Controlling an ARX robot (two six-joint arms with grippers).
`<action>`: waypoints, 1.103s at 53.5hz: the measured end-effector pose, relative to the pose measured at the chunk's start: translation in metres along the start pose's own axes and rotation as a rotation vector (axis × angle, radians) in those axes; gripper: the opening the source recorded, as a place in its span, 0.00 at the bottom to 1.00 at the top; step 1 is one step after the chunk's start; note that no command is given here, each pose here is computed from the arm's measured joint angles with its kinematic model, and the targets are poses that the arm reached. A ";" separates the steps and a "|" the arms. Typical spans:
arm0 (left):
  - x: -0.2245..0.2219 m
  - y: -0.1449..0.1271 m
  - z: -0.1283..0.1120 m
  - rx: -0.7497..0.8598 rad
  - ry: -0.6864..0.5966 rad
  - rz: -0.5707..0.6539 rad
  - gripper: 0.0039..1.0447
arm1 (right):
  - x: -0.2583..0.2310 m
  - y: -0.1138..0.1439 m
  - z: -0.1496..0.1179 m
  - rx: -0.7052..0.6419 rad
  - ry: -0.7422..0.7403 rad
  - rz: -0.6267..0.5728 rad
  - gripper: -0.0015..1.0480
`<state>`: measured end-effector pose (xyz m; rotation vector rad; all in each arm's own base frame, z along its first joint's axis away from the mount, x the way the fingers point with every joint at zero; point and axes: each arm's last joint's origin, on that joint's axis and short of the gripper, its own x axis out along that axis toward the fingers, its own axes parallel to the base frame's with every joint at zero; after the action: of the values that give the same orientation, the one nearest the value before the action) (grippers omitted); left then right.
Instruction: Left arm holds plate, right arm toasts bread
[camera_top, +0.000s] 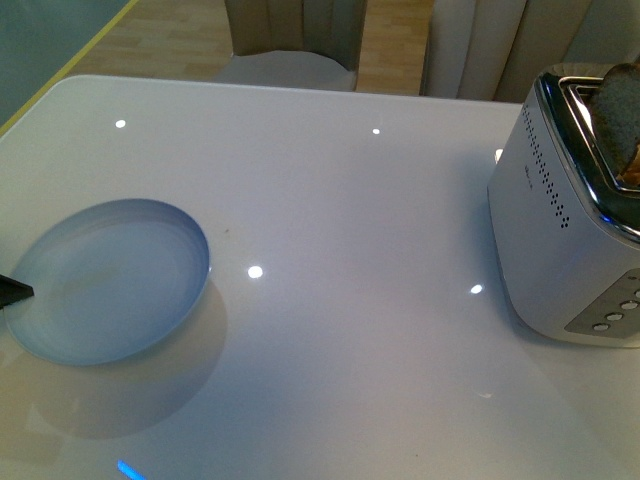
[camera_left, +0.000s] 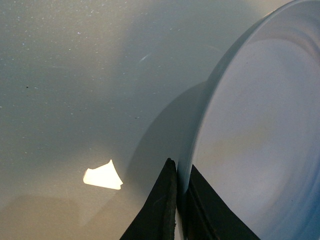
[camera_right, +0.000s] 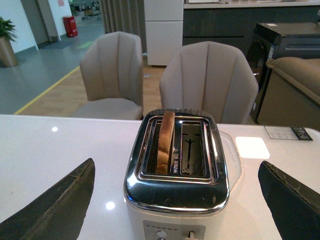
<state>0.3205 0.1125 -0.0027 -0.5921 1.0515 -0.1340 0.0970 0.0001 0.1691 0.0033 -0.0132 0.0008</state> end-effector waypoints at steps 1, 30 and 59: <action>0.002 0.001 0.000 0.005 0.004 0.007 0.02 | 0.000 0.000 0.000 0.000 0.000 0.000 0.92; 0.033 0.015 -0.006 0.047 0.010 -0.025 0.07 | 0.000 0.000 0.000 0.000 0.000 0.000 0.92; -0.031 -0.011 0.030 0.130 -0.200 0.032 0.95 | 0.000 0.000 0.000 0.000 0.000 0.000 0.92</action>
<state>0.3317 0.1267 0.0379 -0.4604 0.8505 -0.1122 0.0970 0.0001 0.1691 0.0033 -0.0132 0.0008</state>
